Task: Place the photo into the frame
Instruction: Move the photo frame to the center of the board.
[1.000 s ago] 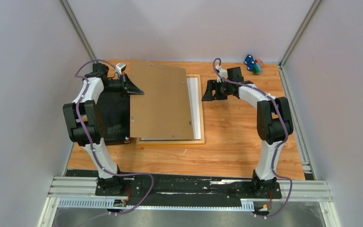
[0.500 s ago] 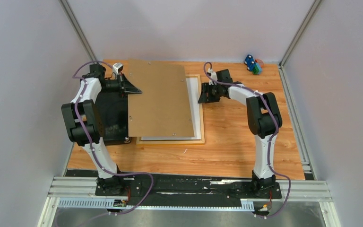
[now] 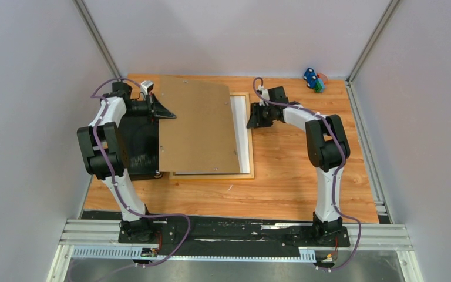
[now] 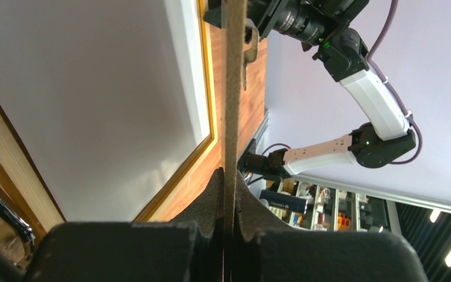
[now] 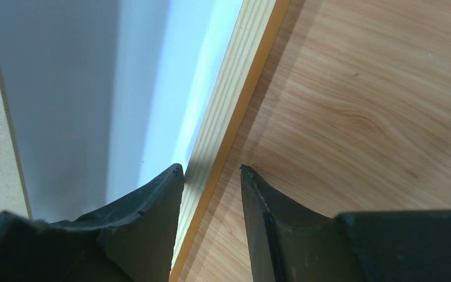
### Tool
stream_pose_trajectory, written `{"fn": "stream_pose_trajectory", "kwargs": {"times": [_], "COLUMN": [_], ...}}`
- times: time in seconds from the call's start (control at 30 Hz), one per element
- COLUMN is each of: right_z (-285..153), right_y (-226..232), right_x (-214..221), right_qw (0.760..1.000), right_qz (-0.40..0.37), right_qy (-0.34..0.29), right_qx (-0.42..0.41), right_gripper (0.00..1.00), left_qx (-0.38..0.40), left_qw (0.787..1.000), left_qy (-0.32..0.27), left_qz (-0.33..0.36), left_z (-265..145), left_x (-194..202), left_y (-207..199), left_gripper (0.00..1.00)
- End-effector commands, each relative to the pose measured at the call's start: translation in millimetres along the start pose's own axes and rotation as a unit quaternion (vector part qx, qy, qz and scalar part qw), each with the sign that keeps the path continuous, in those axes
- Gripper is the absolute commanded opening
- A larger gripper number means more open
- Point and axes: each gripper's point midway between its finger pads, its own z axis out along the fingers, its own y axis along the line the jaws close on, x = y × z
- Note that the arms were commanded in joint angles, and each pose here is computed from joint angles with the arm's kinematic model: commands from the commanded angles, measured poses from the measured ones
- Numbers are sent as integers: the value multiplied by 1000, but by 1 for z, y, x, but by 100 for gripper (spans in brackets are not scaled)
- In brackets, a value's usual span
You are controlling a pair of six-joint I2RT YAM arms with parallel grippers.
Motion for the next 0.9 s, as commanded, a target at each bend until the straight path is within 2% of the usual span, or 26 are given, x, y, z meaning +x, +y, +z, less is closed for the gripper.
{"fn": "stream_pose_trajectory", "kwargs": {"times": [0.0,0.53,0.87], "right_z": [9,21,16], "right_y": [0,7,-11], "right_x": [0,13,14], "right_qw": [1000,1000,998], "right_qz": [0,-1,-4], "right_qy": [-1,22,18], "right_qx": [8,9,61], "right_gripper": [44,39,25], "left_qx": [37,36,38], "left_qw": [999,999,999], "left_qy": [-5,-9,-9], "left_qz": [23,25,26], "left_z": [-7,-5,-4], "left_x": [-10,-16,-16], "left_y": [-22,-16,-15], "left_gripper": [0,0,0]}}
